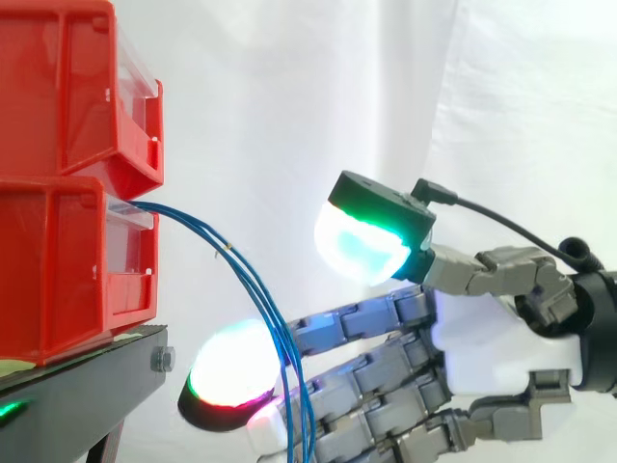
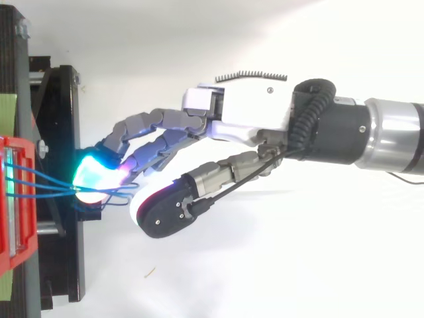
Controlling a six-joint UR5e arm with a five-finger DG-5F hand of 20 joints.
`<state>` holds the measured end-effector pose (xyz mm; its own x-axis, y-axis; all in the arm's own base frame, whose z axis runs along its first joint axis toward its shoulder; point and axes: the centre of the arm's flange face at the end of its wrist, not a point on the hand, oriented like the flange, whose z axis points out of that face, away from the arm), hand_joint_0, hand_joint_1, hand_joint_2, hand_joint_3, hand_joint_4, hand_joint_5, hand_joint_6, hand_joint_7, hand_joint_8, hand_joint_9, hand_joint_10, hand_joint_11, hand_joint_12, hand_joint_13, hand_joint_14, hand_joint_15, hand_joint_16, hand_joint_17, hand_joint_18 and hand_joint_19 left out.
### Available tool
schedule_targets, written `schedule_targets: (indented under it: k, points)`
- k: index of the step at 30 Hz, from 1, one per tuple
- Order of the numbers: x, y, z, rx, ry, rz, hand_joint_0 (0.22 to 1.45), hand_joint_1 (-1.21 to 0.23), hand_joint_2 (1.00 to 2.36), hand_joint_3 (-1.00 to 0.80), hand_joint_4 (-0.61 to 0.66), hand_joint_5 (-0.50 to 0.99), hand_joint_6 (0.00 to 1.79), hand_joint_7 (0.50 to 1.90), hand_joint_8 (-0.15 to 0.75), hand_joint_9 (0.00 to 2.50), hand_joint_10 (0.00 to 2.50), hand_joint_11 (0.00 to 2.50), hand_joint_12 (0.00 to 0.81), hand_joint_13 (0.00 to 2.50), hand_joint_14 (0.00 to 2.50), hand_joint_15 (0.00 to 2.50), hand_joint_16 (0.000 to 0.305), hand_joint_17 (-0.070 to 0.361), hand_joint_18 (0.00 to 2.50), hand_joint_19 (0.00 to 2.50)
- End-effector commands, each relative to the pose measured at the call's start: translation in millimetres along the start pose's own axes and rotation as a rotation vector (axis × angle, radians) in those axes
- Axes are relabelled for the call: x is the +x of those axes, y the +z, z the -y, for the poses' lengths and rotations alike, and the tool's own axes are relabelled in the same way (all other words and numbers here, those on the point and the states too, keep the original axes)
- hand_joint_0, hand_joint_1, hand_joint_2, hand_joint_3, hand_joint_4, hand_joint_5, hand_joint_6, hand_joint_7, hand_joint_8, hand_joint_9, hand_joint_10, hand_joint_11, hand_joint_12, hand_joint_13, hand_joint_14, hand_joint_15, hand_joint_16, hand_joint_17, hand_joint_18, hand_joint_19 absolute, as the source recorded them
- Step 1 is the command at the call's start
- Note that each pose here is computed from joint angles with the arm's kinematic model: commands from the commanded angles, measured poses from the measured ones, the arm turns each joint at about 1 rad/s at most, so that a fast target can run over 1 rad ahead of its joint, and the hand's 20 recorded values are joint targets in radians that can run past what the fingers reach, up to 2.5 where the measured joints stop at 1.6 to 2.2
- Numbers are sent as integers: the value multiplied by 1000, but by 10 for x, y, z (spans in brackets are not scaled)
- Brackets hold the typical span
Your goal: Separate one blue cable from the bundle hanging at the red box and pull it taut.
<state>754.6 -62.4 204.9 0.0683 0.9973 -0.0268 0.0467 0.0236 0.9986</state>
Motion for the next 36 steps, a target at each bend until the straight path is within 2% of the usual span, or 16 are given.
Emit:
schedule_targets:
  k: [1,3,11,26,29,30,36]
  points:
    - [-21,55,168,0,20,-5,499,-609,1000,-500,235,-214,502,800,295,630,6,310,361,564,10,288,48,107,549,542]
    - [-22,99,118,-31,49,-17,500,-609,1000,-500,236,-213,502,803,295,631,6,311,361,566,10,281,47,107,550,542]
    - [16,142,37,-50,38,-19,520,-631,1001,-485,240,-207,502,810,294,648,7,334,358,587,10,307,46,104,552,565]
    - [69,148,16,-59,12,-28,581,-663,1007,-381,256,-176,503,933,290,686,10,370,346,649,12,362,43,97,583,598]
    - [72,163,-1,-64,-9,-28,587,-666,1008,-366,260,-168,503,974,288,697,8,383,344,659,14,368,43,96,590,605]
    - [74,179,-51,-71,-40,-26,590,-667,1009,-357,262,-165,503,988,289,699,8,384,344,665,13,378,43,96,591,606]
    - [38,171,-54,-64,-46,-23,602,-662,1009,-350,265,-157,503,1021,294,727,9,405,342,688,13,394,42,95,599,607]
